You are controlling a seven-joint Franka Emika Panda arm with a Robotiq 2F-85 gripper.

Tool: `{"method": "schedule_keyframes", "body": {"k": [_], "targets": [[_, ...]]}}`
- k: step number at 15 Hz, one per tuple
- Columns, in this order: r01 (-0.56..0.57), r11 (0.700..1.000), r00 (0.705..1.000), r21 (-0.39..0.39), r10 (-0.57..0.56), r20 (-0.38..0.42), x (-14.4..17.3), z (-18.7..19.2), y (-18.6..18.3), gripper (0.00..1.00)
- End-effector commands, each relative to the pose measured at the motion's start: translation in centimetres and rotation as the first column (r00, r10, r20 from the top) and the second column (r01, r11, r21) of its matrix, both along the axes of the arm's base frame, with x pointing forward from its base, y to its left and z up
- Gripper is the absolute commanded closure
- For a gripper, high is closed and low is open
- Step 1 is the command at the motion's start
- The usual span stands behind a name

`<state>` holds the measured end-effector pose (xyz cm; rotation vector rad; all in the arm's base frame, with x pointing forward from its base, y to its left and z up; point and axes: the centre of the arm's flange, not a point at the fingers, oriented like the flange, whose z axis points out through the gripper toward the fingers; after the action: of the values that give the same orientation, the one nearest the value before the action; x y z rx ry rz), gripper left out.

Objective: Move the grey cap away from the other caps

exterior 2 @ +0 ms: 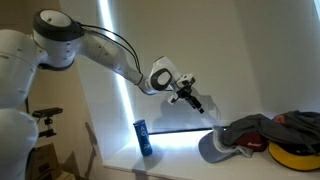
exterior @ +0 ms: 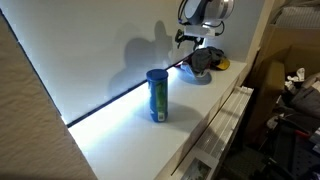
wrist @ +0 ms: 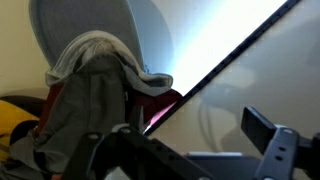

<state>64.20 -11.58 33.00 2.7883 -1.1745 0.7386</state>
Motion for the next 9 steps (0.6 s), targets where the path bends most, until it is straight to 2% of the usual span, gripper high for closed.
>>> {"method": "schedule_keyframes", "body": {"k": [1, 3, 4, 7, 9], "targets": [[0.011, 0.997, 0.995, 0.07, -0.004, -0.095, 0.9, -5.2, -1.0, 0.0], [0.04, 0.997, 0.991, 0.072, -0.03, -0.129, 0.6, -8.5, -1.6, 0.0], [0.017, 0.998, 0.995, 0.068, -0.011, -0.096, -0.4, -5.9, -0.7, 0.0], [0.04, 0.997, 0.99, 0.072, -0.03, -0.136, -0.6, -8.9, -1.6, 0.0], [0.052, 0.998, 0.986, 0.035, -0.046, -0.16, -0.3, -10.1, -1.4, 0.0]]}}
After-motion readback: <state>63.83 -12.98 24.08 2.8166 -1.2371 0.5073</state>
